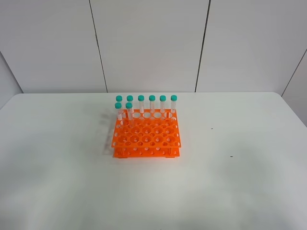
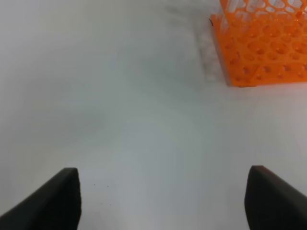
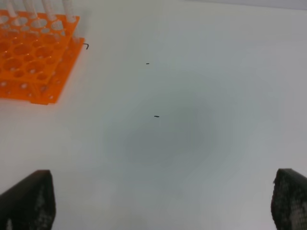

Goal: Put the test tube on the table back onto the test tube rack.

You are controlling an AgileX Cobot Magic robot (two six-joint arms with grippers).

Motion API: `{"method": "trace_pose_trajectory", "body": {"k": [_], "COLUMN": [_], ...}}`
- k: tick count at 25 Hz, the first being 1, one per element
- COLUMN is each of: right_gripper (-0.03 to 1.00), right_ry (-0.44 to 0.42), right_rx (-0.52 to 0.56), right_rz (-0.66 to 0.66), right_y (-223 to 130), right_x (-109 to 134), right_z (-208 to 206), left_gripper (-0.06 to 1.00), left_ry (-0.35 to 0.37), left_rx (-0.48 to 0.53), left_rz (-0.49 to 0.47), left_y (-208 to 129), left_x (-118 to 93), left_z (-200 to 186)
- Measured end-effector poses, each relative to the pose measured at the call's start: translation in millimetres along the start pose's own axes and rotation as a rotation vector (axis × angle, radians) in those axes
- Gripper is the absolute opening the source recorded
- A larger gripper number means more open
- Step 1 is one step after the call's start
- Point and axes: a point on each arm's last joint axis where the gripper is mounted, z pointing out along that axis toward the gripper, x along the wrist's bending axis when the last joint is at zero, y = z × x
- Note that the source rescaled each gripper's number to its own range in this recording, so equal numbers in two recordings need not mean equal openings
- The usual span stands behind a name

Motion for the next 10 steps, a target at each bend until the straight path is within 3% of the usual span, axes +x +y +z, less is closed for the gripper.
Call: {"method": "trace_pose_trajectory", "body": {"k": [10], "right_gripper": [1.0], "right_ry": [0.0], "right_rx": [0.0], "right_rz": [0.0], "right_y": [0.0], "right_x": [0.0], "right_z": [0.0], "left_gripper": [1.0], "left_ry": [0.0], "left_rx": [0.0], "left_rz": [0.0], "left_y": [0.0], "left_x": [0.0], "left_z": [0.0]}}
